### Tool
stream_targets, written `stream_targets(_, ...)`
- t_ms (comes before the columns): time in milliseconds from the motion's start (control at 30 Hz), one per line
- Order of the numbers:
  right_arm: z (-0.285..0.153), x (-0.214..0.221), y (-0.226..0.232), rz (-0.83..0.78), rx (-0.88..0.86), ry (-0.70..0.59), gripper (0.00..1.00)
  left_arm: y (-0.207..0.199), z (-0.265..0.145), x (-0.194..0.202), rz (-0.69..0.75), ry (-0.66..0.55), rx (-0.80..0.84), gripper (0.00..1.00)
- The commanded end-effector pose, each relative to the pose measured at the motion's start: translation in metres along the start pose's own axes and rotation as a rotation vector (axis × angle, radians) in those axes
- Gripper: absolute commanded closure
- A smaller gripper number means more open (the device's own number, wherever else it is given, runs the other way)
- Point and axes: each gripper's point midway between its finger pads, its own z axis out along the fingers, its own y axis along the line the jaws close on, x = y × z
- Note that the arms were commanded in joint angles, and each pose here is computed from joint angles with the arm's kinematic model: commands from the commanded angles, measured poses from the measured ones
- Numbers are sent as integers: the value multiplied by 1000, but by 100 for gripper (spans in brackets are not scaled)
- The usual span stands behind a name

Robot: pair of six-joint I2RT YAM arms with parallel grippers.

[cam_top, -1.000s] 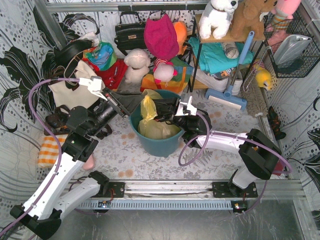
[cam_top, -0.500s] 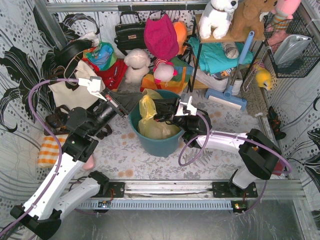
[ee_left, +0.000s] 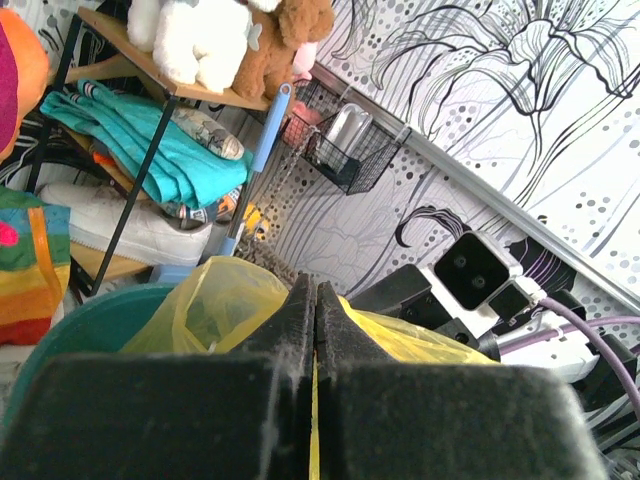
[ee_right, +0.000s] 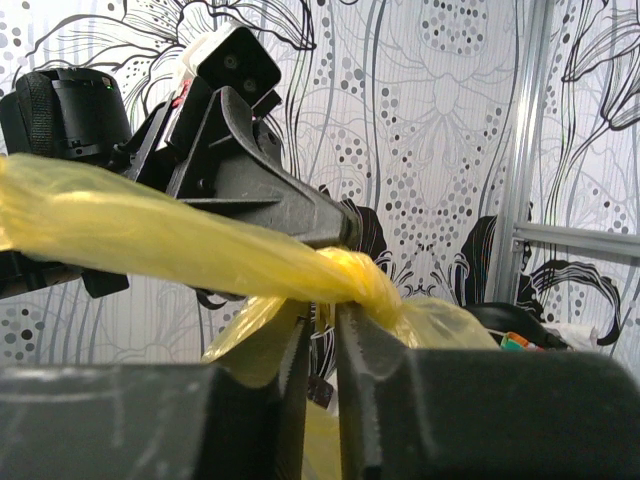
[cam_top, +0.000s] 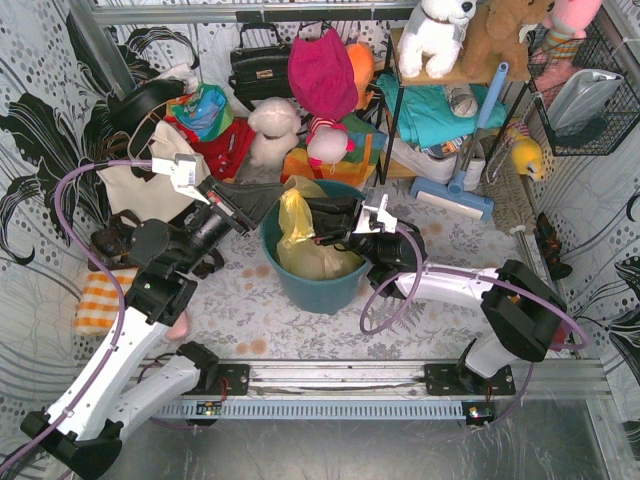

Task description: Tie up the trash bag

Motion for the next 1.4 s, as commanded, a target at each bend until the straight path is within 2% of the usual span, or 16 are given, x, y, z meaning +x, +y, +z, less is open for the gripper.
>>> stream_targets(0,-15,6,3,11,27,30,74,-23,3,-23,36,-73,89,100)
stream_targets(100,-19,1,4,8,31,38,66,-25,5,-24,40,-74,101,100)
stream_targets(300,-28,-14,7,-30,31,58,56,-28,7,-23,45,-71,124,100)
stream_targets(467,-26,-32,13,-97,-10,80,51,-26,9,-20,42,-62,126,100)
stream_targets(700,-24,-40,10,-169,-11,162,48,-25,9,-20,46,-67,118,100)
stream_targets(900,-16,-50,16,-220,-64,173,39,-32,8,-23,52,-69,144,100)
stream_targets(1200,11,-50,23,-268,-170,176,35,-39,7,-27,55,-72,169,100)
stream_targets(1367,12,-41,36,-244,-260,226,39,-39,9,-29,58,-77,171,100)
